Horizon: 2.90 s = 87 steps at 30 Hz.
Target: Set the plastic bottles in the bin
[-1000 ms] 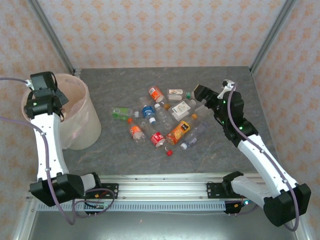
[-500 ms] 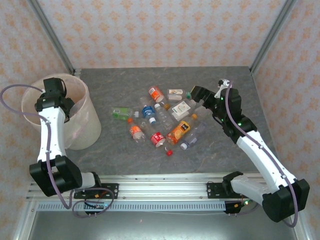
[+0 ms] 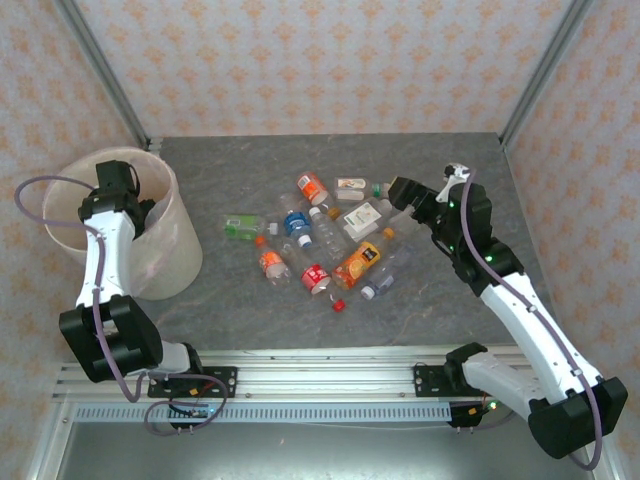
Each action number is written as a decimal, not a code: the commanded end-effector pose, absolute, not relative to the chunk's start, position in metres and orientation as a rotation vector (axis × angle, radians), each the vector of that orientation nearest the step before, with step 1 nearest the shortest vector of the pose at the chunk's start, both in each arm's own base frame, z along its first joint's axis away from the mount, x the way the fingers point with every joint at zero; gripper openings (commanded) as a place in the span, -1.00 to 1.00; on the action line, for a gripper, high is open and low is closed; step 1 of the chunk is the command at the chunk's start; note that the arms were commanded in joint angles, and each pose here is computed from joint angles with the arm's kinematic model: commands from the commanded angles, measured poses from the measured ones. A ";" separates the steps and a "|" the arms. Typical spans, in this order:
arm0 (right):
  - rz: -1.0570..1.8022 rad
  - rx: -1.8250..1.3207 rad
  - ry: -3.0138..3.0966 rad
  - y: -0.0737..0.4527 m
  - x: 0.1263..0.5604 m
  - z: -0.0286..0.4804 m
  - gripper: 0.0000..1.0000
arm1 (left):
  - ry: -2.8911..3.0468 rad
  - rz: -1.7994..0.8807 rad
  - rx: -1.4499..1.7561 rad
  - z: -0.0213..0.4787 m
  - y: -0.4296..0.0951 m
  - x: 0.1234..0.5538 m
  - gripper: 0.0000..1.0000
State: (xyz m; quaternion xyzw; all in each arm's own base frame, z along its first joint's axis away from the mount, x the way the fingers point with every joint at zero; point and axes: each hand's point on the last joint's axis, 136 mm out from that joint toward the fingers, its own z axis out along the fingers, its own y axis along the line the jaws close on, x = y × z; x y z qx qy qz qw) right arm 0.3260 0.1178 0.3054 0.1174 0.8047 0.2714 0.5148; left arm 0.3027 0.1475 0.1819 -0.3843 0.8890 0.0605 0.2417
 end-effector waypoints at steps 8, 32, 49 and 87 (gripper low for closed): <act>0.594 0.295 1.949 0.111 0.328 0.297 0.98 | 2.266 0.132 -1.034 0.248 0.142 0.288 0.66; 0.588 0.317 1.965 0.111 0.331 0.290 0.99 | 2.004 -0.359 -0.582 0.405 0.002 0.320 0.99; 0.526 0.328 1.986 0.101 0.323 0.285 0.99 | 2.174 -0.161 -0.284 0.350 -0.164 0.366 0.99; 0.313 0.330 1.955 0.059 0.287 0.300 0.99 | 2.133 0.383 -1.554 0.091 -0.031 0.398 1.00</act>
